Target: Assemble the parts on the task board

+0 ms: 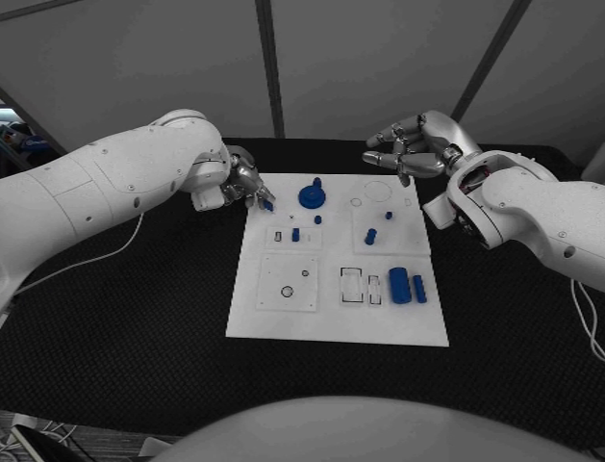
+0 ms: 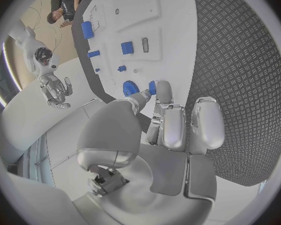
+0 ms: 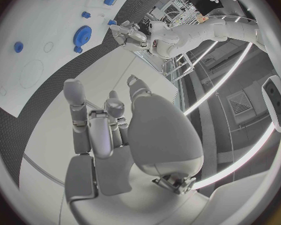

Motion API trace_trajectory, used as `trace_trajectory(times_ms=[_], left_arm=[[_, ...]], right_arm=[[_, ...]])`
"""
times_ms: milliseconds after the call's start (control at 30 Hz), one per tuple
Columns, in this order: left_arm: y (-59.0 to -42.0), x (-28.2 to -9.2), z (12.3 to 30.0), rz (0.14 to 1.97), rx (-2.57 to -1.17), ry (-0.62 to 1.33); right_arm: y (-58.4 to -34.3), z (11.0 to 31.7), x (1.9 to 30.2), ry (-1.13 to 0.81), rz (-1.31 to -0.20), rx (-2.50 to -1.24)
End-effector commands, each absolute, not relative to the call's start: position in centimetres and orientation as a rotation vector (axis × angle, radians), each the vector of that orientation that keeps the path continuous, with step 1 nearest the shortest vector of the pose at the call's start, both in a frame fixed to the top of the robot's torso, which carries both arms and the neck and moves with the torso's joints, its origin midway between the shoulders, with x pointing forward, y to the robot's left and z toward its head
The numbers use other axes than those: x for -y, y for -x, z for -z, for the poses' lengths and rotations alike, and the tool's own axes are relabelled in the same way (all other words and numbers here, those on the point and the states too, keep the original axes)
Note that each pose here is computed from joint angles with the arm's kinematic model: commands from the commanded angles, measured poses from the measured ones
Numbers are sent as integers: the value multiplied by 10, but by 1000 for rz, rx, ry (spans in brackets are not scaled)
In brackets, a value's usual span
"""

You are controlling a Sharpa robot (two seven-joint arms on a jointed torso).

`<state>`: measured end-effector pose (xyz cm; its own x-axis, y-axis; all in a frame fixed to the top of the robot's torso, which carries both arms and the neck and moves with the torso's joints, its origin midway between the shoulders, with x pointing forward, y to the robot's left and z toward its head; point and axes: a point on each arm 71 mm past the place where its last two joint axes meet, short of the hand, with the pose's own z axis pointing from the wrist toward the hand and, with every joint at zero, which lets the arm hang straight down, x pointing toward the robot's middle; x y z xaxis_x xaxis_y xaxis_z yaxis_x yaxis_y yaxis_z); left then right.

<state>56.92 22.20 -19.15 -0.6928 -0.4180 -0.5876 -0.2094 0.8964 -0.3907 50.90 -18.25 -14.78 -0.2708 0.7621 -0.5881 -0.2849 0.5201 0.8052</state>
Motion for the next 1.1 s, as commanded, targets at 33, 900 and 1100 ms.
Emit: trace_trajectory(times_ms=[33,900,1100], left_arm=[[-565,-220,188,454,-2328,515],[-528,-206,197,390,-2277,257],[-524,-201,204,382,-2299,230]], right_arm=[[-509,147,182,-420,-1069,-1536],[-509,147,183,-419,-1068,-1537],[-509,147,183,-418,-1069,-1538]])
